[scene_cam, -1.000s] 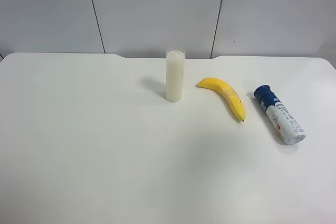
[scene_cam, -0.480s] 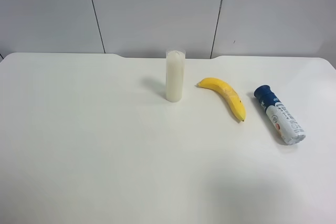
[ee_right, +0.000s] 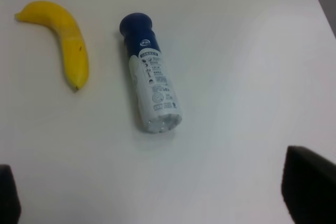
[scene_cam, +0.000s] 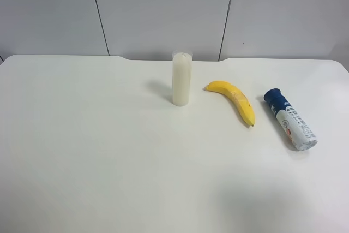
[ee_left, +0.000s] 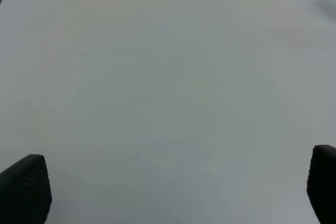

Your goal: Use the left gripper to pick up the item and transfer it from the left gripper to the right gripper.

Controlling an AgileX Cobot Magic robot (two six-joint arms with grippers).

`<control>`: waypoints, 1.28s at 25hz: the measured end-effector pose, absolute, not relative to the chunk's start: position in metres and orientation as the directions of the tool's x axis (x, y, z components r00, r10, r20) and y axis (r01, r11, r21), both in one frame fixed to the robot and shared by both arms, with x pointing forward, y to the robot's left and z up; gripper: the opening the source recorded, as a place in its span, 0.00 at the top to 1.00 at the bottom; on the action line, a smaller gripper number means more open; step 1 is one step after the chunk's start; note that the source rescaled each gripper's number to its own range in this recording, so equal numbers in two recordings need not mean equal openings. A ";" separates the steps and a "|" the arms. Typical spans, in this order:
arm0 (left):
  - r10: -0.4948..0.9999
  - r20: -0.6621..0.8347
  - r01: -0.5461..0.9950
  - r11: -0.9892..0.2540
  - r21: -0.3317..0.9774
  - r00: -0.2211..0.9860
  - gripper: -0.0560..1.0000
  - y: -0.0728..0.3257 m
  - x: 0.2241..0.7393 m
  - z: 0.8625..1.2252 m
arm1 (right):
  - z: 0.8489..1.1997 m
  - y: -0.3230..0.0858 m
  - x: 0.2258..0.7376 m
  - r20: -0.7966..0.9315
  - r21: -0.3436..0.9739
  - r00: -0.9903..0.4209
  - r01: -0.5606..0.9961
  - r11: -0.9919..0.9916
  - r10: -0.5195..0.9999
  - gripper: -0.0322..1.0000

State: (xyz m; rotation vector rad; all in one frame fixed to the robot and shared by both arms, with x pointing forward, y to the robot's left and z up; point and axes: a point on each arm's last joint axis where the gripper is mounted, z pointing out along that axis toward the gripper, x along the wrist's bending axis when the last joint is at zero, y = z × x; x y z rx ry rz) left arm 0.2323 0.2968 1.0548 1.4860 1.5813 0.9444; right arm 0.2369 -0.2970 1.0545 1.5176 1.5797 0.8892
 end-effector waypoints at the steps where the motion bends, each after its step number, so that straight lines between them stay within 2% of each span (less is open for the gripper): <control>1: 0.999 -0.038 0.440 0.051 0.896 -0.038 0.01 0.297 0.232 1.055 | 1.054 -0.297 0.237 -0.055 0.881 -0.007 0.471 0.052 0.998 0.00; 8: 0.999 -0.038 0.440 0.051 0.896 -0.038 0.01 0.297 0.232 1.055 | 1.055 -0.297 0.237 -0.055 0.881 -0.010 0.470 0.053 0.998 0.00; 15: 0.999 -0.038 0.440 0.051 0.896 -0.038 0.01 0.297 0.232 1.055 | 1.054 -0.297 0.233 -0.056 0.893 -0.091 0.440 0.091 0.994 0.00; 32: 0.999 -0.038 0.440 0.051 0.896 -0.038 0.01 0.297 0.232 1.055 | 1.054 -0.297 0.233 -0.056 0.893 -0.091 0.440 0.091 0.994 0.00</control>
